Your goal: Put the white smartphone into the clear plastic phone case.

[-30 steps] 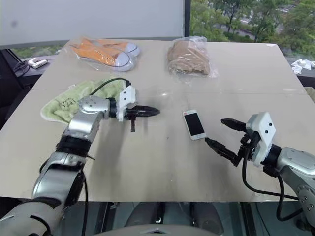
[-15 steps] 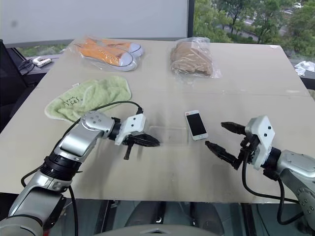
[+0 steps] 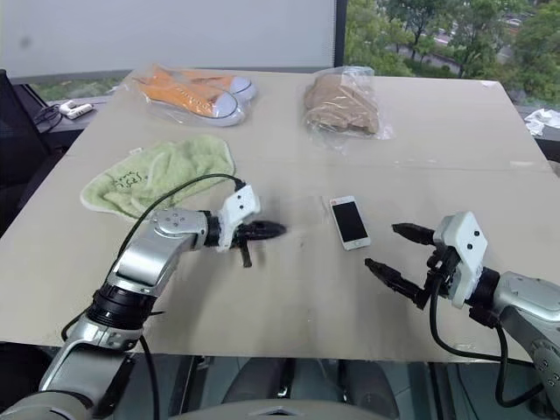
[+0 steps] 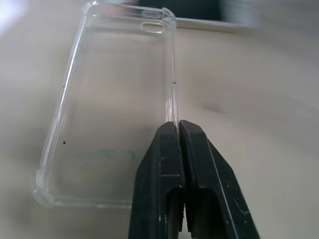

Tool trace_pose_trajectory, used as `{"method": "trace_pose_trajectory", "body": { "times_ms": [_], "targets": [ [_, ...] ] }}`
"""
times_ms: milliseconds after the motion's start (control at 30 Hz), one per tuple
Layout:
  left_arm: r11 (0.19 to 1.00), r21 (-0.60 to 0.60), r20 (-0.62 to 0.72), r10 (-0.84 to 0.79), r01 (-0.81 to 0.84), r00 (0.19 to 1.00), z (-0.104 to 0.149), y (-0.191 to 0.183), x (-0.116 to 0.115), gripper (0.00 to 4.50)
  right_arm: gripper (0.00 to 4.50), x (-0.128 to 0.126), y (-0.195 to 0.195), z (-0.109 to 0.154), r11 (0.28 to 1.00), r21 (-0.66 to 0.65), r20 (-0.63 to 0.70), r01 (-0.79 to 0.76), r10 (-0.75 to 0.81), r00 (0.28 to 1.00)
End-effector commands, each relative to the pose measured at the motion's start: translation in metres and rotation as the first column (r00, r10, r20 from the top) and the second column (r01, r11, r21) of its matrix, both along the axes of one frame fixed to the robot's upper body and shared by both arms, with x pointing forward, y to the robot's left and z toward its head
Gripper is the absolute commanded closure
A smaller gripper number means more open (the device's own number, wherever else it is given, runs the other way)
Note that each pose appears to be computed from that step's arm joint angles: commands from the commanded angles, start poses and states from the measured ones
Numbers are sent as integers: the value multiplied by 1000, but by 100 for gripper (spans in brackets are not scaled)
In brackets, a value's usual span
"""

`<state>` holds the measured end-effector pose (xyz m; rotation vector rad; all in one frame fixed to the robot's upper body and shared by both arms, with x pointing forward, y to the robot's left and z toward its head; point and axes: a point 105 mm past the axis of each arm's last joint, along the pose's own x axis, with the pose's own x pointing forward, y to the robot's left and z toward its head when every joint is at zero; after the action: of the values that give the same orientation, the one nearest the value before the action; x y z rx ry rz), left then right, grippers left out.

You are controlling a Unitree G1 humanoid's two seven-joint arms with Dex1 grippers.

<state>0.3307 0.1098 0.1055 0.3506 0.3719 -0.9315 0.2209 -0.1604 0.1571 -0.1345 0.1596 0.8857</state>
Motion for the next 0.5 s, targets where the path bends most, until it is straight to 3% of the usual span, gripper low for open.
{"method": "trace_pose_trajectory", "body": {
  "times_ms": [33,167,233,333,400,500],
  "targets": [
    [988,-69,0,135,-135,991,13,-11,1,447,0,-1,3,9,1000,3,45,-16,16,999],
    [949,-129,-84,280,-289,956,13,-26,5,325,0,1,5,9,1000,6,49,-24,24,999],
    [894,-209,-174,365,-396,915,19,-43,6,224,0,1,4,10,1000,5,51,-22,22,998],
    [855,-290,-255,364,-430,896,31,-63,-2,95,0,0,3,10,1000,5,50,-17,17,999],
    [884,-342,-116,298,-320,948,55,-64,0,2,0,0,4,10,1000,8,50,-15,15,999],
    [955,-280,151,142,-95,978,81,-47,13,2,0,0,5,10,1000,13,49,-14,14,999]
  ]
}}
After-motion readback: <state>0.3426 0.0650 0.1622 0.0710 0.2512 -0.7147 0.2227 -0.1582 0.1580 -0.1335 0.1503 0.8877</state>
